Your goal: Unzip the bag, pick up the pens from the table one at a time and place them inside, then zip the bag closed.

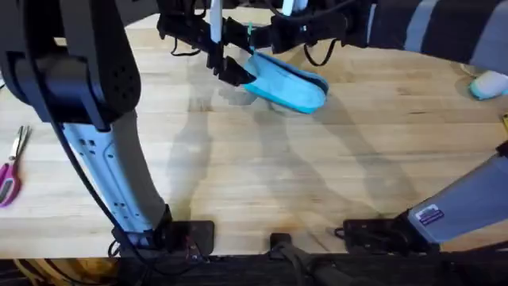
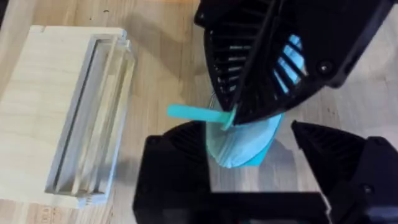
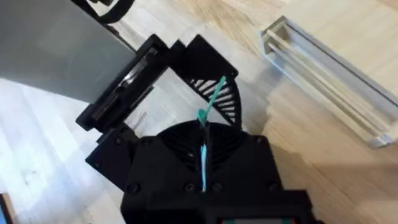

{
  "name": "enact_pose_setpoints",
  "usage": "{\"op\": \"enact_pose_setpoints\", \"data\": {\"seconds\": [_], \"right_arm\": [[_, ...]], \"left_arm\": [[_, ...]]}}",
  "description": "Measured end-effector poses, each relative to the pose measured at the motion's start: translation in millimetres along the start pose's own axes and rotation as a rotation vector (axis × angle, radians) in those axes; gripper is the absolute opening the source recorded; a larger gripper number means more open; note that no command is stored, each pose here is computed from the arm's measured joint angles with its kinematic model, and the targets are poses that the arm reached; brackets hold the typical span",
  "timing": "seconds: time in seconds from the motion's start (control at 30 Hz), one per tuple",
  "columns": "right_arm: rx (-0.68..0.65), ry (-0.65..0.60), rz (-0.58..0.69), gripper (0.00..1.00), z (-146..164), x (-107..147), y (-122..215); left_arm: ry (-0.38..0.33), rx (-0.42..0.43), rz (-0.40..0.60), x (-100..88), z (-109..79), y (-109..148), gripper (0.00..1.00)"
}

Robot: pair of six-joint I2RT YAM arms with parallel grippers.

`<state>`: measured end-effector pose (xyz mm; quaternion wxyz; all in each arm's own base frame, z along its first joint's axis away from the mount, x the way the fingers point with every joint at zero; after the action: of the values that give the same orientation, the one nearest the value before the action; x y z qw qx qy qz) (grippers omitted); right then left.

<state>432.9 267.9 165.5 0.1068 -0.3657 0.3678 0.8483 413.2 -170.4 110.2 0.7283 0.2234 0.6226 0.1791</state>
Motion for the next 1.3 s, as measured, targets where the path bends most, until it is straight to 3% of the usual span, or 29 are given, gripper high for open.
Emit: {"op": "enact_pose_setpoints", "data": {"seconds": [0.1,0.2,0.23,0.27,0.3,0.67,1.0,1.3], "right_arm": [[0.0,0.0,0.0,0.032,0,0,0],[0.0,0.0,0.0,0.032,0,0,0],[-0.001,-0.001,0.001,0.032,0,0,0],[-0.001,-0.001,0.003,0.032,0,1,0],[-0.003,-0.001,0.003,0.032,0,1,0],[0.022,-0.036,0.03,0.032,-10,6,8],[0.229,-0.035,0.098,0.03,-35,17,49],[0.394,-0.078,0.207,0.033,-61,43,76]], "left_arm": [[0.003,0.003,0.013,0.3,0.1,-3,0.664],[-0.003,-0.002,0.021,0.6,1.9,-4,0.333],[-0.007,-0.004,0.023,1.0,2.7,-4,0.173],[-0.009,-0.005,0.026,1.4,2.9,-4,0.077],[-0.006,-0.004,0.027,1.7,2.6,-4,0.054],[0.001,-0.001,0.033,2.7,1.8,-4,0.04],[-0.001,-0.001,0.034,2.6,1.9,-4,0.041],[-0.001,0.0,0.037,2.8,1.6,-5,0.042]]}}
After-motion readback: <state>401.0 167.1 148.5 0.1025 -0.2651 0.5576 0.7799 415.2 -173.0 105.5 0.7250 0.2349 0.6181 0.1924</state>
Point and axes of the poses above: each hand's point on the last joint's axis, 136 mm out from that joint toward the fingers, its own y axis back along the fingers, its own z axis along the line the jaws close on, x = y × z, the point moved 1 cm from there along y, back along the fingers, and after that the axes turned 10 degrees about -y, right-handed, at the moved point
